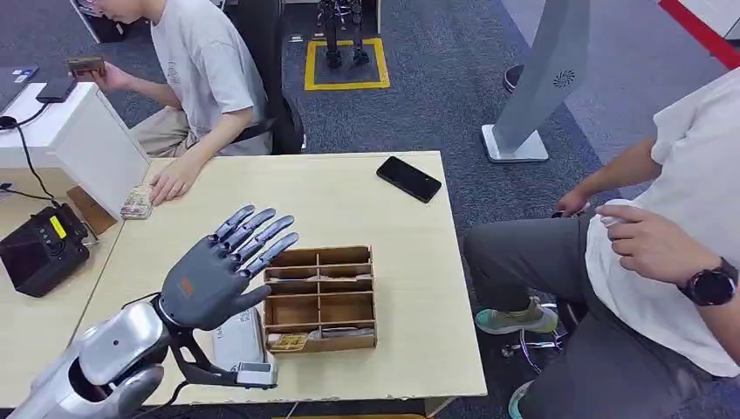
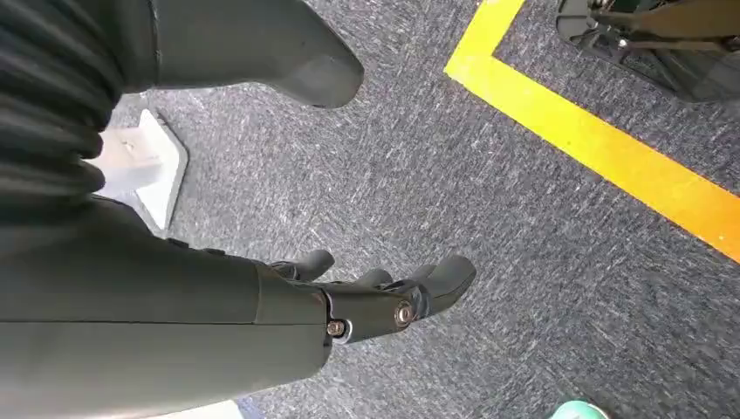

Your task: Pass the card to the sensor for recognition and then transmit it.

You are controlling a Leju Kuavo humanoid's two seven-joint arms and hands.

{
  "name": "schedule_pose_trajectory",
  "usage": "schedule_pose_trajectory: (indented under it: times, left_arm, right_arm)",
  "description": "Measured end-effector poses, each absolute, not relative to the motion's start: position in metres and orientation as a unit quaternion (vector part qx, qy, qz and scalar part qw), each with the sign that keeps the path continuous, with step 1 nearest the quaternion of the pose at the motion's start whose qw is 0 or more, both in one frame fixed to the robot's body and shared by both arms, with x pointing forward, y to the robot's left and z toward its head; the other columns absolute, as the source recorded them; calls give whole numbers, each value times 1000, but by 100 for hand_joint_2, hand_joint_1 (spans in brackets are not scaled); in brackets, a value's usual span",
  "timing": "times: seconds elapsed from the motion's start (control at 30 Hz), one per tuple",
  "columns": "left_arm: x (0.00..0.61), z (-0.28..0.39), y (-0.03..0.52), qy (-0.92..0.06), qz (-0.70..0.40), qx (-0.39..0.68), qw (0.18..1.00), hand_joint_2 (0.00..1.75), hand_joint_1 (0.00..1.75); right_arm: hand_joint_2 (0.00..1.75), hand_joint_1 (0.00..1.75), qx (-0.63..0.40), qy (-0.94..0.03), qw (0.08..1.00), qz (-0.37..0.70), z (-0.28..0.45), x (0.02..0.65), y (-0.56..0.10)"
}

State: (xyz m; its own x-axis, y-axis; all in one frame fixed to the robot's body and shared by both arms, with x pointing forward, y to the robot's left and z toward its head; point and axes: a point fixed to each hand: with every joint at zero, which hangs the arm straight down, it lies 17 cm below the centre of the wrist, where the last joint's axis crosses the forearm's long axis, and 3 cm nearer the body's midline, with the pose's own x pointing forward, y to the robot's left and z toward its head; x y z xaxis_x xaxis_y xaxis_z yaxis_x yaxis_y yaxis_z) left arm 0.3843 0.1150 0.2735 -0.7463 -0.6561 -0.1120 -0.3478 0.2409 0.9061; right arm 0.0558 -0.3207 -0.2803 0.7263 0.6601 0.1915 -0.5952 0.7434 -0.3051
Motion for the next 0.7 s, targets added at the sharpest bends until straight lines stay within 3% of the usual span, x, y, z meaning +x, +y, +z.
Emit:
schedule_pose_trajectory:
  times: [0.7]
  left_arm:
    - [405, 190, 112, -723, -550, 339, 245, 175, 0]
  right_arm:
    - [175, 0, -117, -141, 923, 338, -280, 60, -320]
